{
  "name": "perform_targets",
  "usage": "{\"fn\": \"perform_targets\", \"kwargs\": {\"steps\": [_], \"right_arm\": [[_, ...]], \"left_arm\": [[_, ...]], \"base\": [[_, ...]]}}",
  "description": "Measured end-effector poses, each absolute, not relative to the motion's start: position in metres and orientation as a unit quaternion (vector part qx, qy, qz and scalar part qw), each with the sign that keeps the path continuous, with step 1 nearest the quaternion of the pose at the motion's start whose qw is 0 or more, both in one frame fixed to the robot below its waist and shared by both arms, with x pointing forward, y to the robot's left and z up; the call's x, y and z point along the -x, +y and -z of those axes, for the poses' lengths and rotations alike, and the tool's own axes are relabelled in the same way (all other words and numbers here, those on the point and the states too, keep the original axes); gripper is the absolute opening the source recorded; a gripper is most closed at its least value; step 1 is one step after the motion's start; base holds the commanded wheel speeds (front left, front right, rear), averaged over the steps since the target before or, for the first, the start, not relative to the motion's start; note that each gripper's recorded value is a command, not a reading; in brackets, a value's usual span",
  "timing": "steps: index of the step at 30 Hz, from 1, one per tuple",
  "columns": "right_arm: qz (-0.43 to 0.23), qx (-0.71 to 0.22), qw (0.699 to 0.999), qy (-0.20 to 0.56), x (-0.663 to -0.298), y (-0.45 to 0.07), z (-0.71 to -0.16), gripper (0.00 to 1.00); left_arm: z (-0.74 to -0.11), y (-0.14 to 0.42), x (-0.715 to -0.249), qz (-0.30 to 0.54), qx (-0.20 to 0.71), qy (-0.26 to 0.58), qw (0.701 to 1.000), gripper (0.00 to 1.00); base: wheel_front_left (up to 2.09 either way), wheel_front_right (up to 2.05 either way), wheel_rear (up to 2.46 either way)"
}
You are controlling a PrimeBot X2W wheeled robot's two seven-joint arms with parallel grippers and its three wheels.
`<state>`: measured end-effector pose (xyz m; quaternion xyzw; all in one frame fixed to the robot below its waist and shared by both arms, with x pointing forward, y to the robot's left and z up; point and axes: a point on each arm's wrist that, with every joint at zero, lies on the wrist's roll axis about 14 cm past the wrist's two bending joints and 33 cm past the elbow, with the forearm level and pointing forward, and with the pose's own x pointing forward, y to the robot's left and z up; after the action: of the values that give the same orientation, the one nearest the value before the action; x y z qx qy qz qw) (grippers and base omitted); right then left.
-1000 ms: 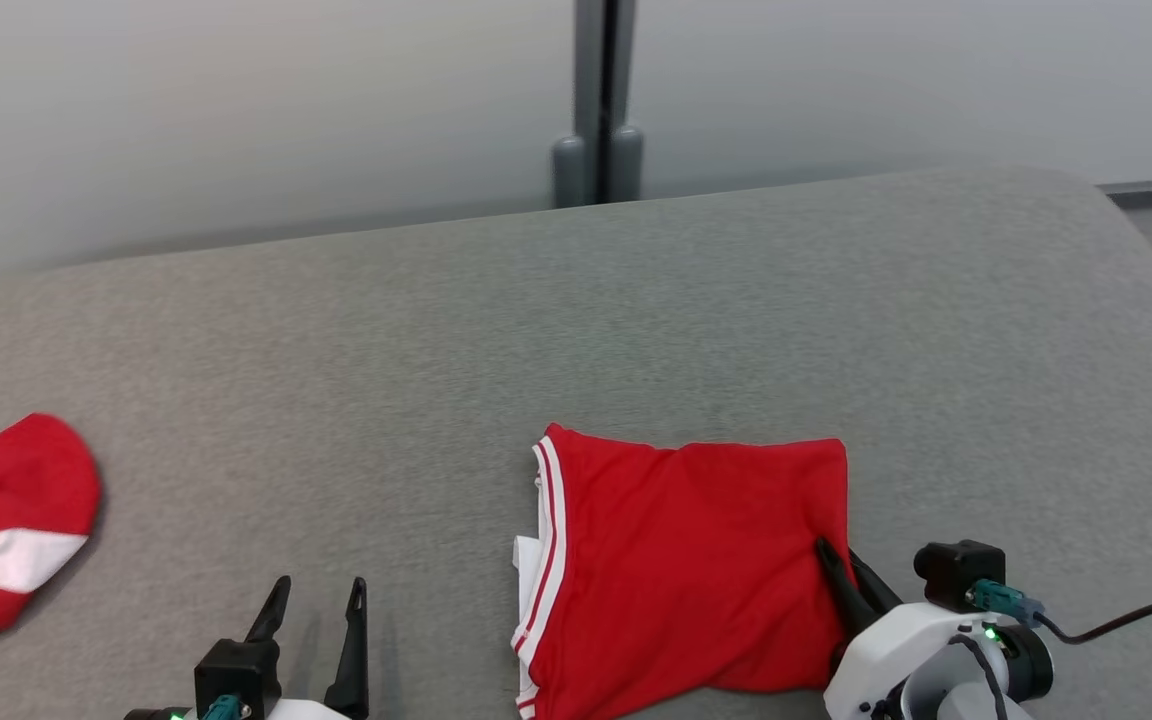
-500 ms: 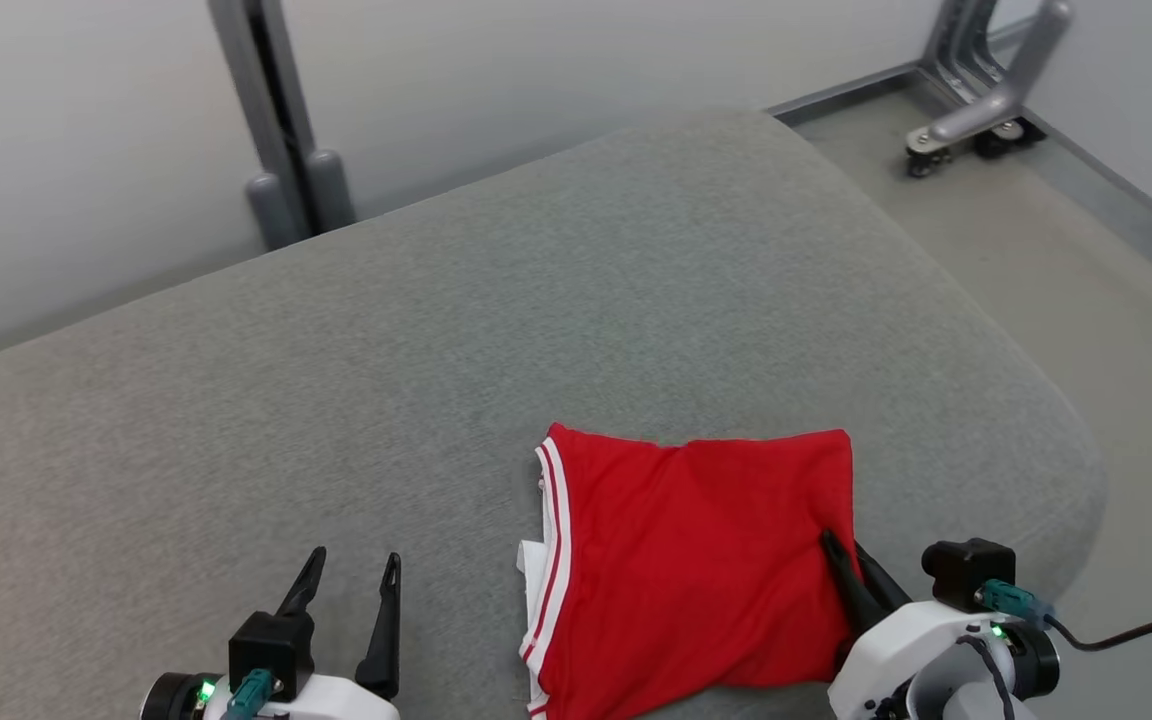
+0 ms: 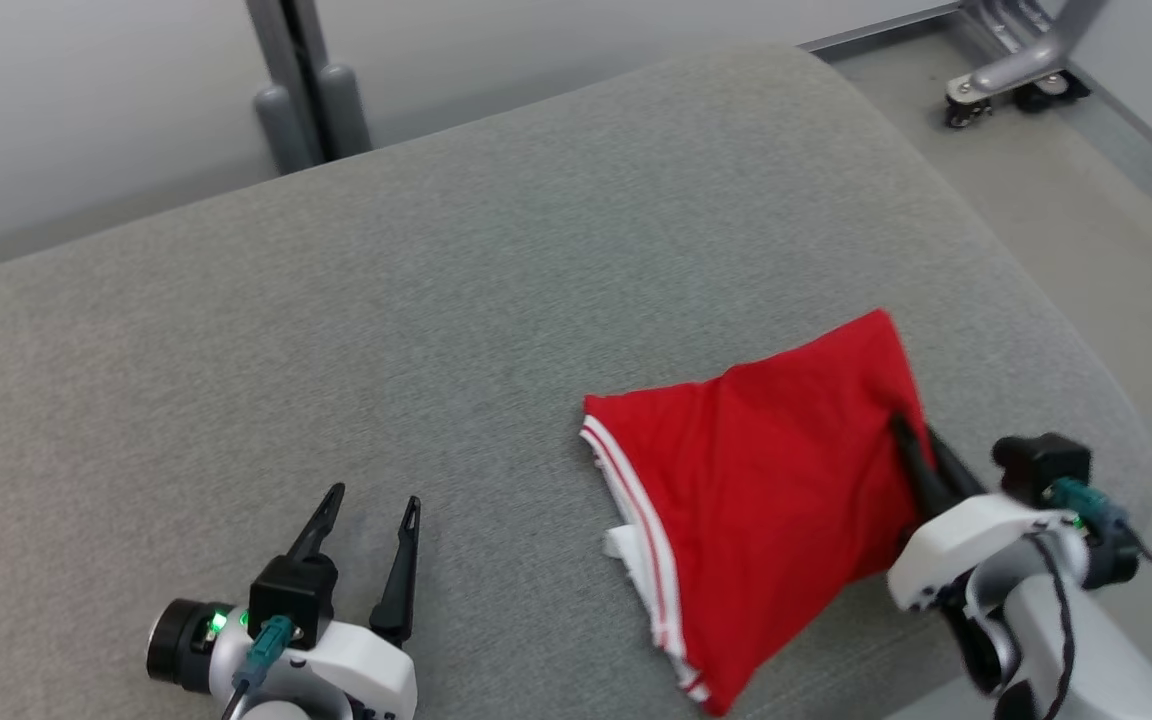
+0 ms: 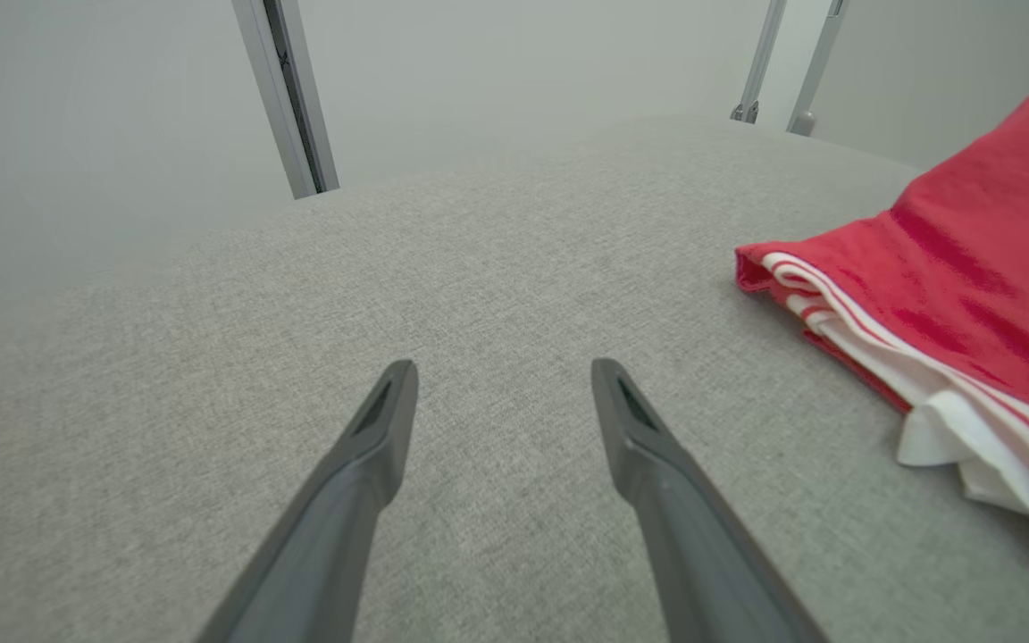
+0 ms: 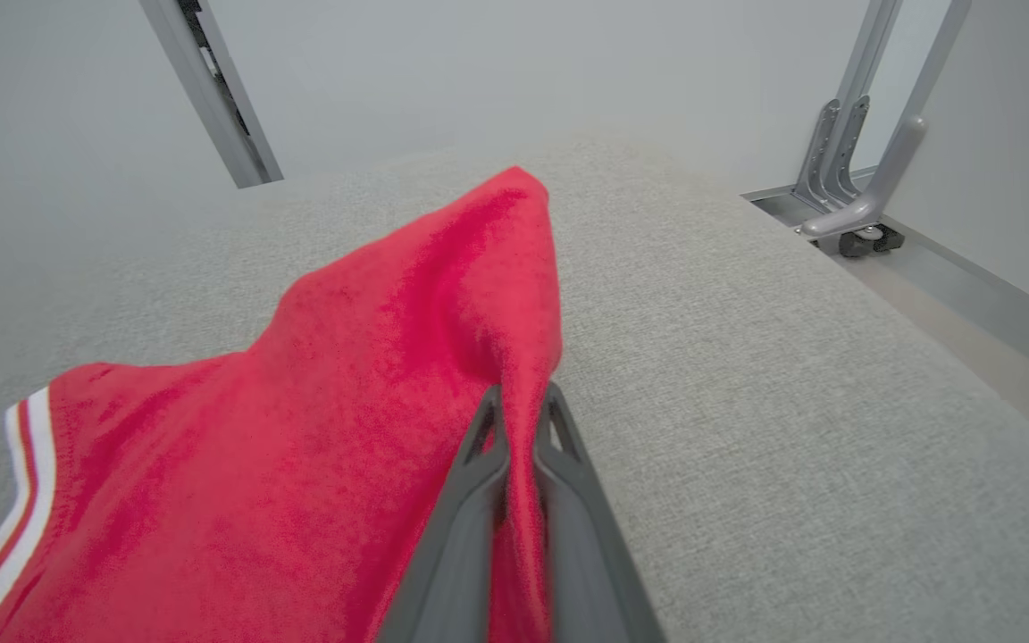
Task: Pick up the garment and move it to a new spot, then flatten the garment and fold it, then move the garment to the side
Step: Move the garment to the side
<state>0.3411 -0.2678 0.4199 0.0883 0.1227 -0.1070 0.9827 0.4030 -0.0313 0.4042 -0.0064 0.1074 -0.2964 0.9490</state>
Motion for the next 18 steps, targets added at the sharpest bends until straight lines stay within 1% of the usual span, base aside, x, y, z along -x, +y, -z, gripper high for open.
{"fn": "perform_targets", "kwargs": {"steps": [3,4,5,9,14,18], "right_arm": [[0.115,-0.062,0.985,0.114,-0.364,-0.289,-0.430,0.00],[0.126,-0.059,0.984,0.107,-0.372,-0.301,-0.435,0.00],[0.154,-0.055,0.983,0.087,-0.390,-0.326,-0.449,0.00],[0.188,-0.038,0.978,0.082,-0.419,-0.358,-0.456,0.00],[0.234,-0.016,0.967,0.095,-0.438,-0.397,-0.449,0.00],[0.266,0.005,0.957,0.118,-0.438,-0.420,-0.435,0.00]], "left_arm": [[-0.408,-0.016,-0.413,0.277,0.005,0.098,0.956,1.00],[-0.408,-0.010,-0.416,0.271,0.003,0.095,0.958,1.00],[-0.407,0.003,-0.423,0.254,0.000,0.093,0.963,1.00],[-0.394,0.033,-0.428,0.228,-0.019,0.104,0.968,1.00],[-0.385,0.059,-0.434,0.195,-0.029,0.112,0.974,1.00],[-0.380,0.077,-0.433,0.174,-0.033,0.119,0.977,1.00]], "base": [[0.00,0.00,0.00],[0.00,0.00,0.00],[0.00,0.00,0.00],[0.00,0.00,0.00],[0.00,0.00,0.00],[0.00,0.00,0.00]]}}
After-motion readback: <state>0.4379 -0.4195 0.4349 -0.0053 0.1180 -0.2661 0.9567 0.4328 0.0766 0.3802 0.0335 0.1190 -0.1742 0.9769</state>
